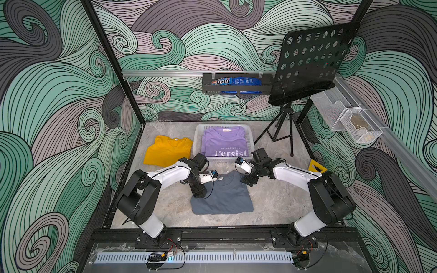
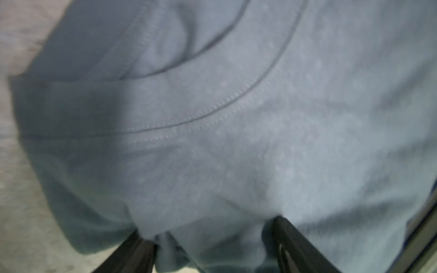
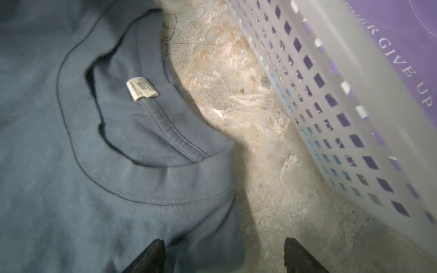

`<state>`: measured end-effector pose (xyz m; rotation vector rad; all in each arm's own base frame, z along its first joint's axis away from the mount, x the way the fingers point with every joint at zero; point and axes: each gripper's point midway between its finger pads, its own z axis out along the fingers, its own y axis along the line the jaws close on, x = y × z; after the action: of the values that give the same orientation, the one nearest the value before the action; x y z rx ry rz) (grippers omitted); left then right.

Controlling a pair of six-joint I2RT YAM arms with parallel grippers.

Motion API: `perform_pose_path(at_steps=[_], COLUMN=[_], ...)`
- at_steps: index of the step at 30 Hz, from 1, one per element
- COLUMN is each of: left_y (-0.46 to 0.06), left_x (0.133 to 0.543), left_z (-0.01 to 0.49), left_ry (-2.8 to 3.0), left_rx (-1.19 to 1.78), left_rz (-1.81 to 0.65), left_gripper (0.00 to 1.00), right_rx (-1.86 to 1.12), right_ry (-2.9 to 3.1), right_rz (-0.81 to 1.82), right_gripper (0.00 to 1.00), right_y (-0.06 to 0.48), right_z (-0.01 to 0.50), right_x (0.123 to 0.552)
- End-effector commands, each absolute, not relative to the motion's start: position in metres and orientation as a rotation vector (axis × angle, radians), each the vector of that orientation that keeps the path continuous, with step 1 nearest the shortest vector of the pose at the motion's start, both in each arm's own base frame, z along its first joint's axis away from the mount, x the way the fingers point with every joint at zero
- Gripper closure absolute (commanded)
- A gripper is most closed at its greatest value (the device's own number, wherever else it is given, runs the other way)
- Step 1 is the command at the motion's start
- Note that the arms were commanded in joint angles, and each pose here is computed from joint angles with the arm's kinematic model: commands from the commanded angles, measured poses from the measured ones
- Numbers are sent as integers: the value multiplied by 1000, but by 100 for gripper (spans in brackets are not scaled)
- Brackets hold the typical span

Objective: Put the folded t-shirts into the basket
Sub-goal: Pick up the T-shirt from the center of the board.

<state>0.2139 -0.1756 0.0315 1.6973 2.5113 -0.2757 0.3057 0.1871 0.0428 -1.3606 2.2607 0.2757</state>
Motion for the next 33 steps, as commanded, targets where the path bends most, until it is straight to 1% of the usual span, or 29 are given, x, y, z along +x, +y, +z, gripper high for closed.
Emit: perform_pose_path(at_steps=[1,7,12,19,24,31,33], left_y=[-176,-166,-157,-161,-165,-164,-165], left_x=[207,251,264,256,251,247,245], left_z=[52,70,56,37,27,11,7], left_ry=[2481,2531,2612,2700,2711,2729,2734], left_rx=[1684,1408,1361,1412,1450,1500,1514], left_rz=[-286,-193,-142,-216,-266,-254,-256], left_gripper=[20,16,12,7,7,12,16], right_rx=[-1380,-1461,-1504,-1546,-1562,-1564,-1565], right_ry=[2227,2201,2216,2279,2305,2325,2329], right_rz=[317,351,337,331,321,314,317], right_gripper=[15,12,8,8,12,18,21], right_y=[191,215,222,217,215,213,214], right_z=[50,48,36,12,1,-9,-11], right_x=[299,292,293,285,277,274,272])
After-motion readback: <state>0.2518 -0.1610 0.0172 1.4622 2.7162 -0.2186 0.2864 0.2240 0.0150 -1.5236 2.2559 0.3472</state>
